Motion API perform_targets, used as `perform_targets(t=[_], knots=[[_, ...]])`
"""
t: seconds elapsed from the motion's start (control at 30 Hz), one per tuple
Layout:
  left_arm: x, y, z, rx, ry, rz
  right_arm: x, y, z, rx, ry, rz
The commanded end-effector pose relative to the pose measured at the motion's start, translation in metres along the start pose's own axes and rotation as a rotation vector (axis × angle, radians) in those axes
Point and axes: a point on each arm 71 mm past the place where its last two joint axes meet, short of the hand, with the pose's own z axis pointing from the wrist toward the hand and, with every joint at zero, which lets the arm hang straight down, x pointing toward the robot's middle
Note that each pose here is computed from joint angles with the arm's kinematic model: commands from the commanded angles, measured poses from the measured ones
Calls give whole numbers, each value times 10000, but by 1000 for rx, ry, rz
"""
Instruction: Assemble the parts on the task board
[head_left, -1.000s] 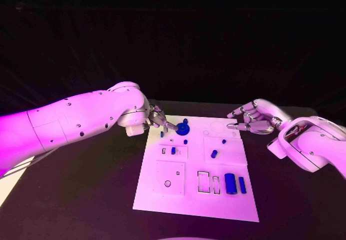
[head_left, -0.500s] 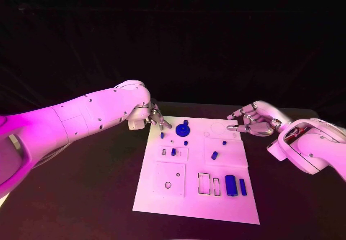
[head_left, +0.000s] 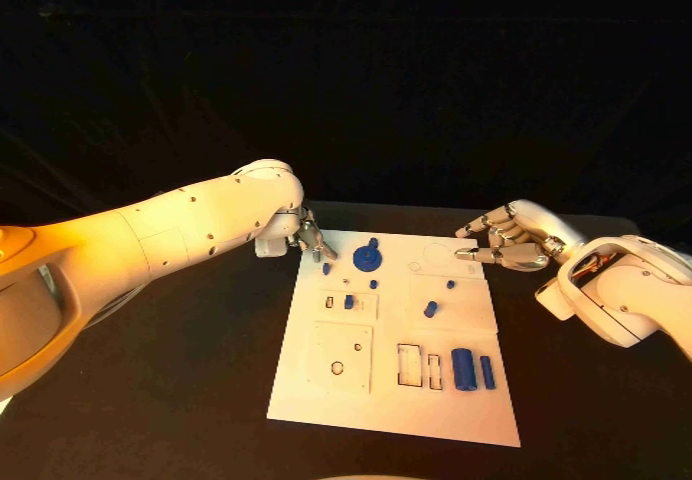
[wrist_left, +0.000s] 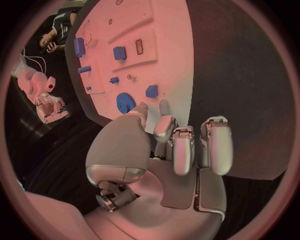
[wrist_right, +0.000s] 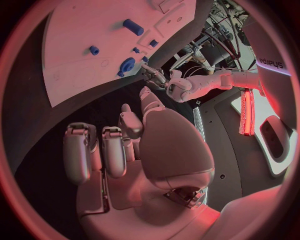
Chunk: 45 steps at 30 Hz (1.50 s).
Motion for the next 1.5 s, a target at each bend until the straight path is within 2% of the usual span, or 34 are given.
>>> perform_targets(t=[0.03, 0.5, 0.8, 1.5], knots=[[26, -25, 2, 3, 27, 36, 16, 3, 4, -4, 13, -3], [77, -41, 18, -8, 66, 69, 18, -2, 12, -3, 15, -3], [109, -91, 18, -1, 76, 80, 33, -1, 27, -4, 17, 0], [111, -84, 22, -3, 79, 82, 51, -15, 29, 0, 22, 2]])
